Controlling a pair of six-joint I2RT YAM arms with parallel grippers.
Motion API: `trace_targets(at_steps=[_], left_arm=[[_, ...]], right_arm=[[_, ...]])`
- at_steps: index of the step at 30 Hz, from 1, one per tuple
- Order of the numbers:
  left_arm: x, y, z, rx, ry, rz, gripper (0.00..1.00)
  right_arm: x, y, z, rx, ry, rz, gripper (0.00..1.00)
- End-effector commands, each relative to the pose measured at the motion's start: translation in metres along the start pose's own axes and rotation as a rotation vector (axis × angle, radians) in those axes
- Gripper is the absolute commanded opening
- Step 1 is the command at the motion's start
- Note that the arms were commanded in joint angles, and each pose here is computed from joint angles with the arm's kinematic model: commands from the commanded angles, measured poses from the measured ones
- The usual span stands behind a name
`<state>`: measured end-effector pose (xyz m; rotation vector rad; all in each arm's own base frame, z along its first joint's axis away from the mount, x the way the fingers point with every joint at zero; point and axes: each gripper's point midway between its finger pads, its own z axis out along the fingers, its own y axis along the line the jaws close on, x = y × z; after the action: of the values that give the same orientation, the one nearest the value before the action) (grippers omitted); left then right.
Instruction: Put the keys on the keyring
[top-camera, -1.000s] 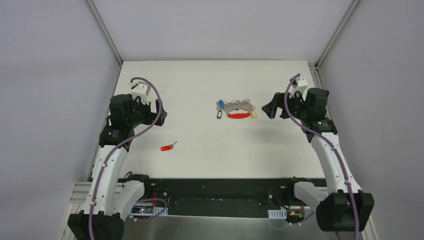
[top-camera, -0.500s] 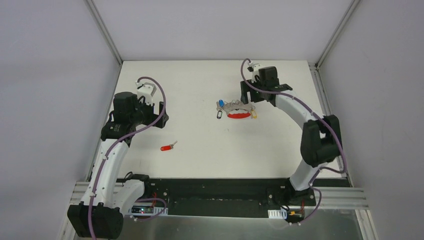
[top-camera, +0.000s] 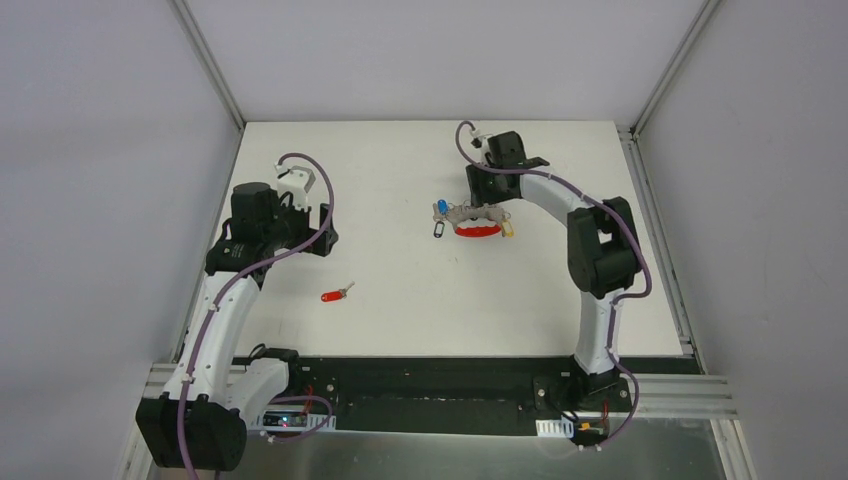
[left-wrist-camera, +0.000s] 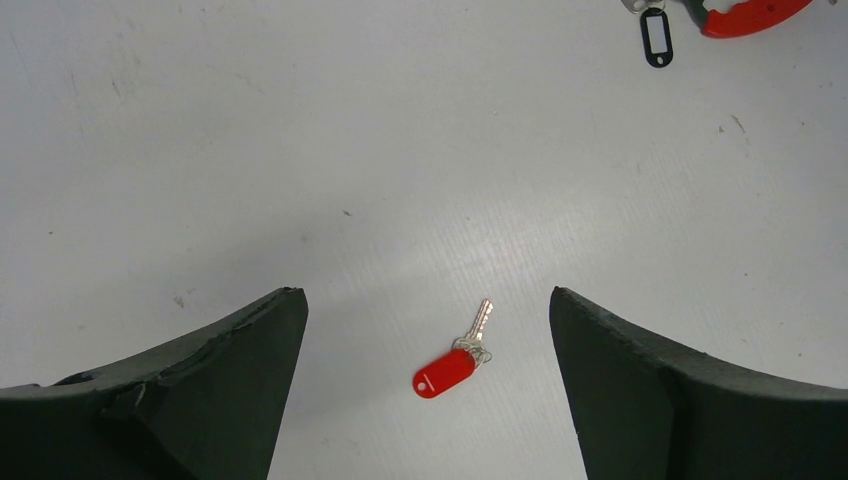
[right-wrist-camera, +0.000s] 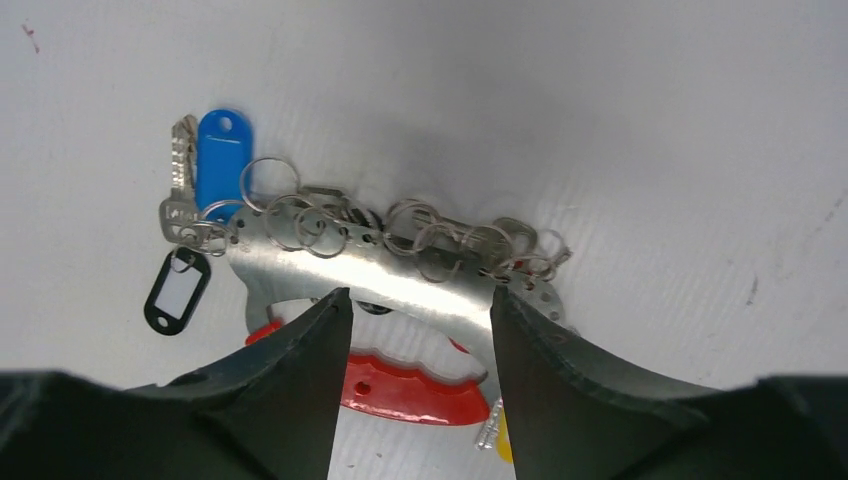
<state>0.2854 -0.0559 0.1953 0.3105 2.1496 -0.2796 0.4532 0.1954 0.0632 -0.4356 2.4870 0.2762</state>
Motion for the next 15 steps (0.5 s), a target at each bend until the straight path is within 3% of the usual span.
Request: trace_targets(at_steps=[1, 6, 15], left_arm=[[-0.002, -0.002, 0.002, 0.014, -0.012, 0.016, 0.95], [-0.001, -0.003, 0.002, 0.017, -0.011, 0.016, 0.94], [-0.001, -0.004, 0.001, 0.024, -0.016, 0.017, 0.93]], right_arm=[[-0.014, 0.027, 0.001, -0.021, -0.019, -0.1, 0.55], [-0.016, 0.043, 0.012, -0.002, -0.018, -0.207, 0.48], [-0.018, 0.051, 0.028, 0.022, -0.007, -0.262, 0.34]])
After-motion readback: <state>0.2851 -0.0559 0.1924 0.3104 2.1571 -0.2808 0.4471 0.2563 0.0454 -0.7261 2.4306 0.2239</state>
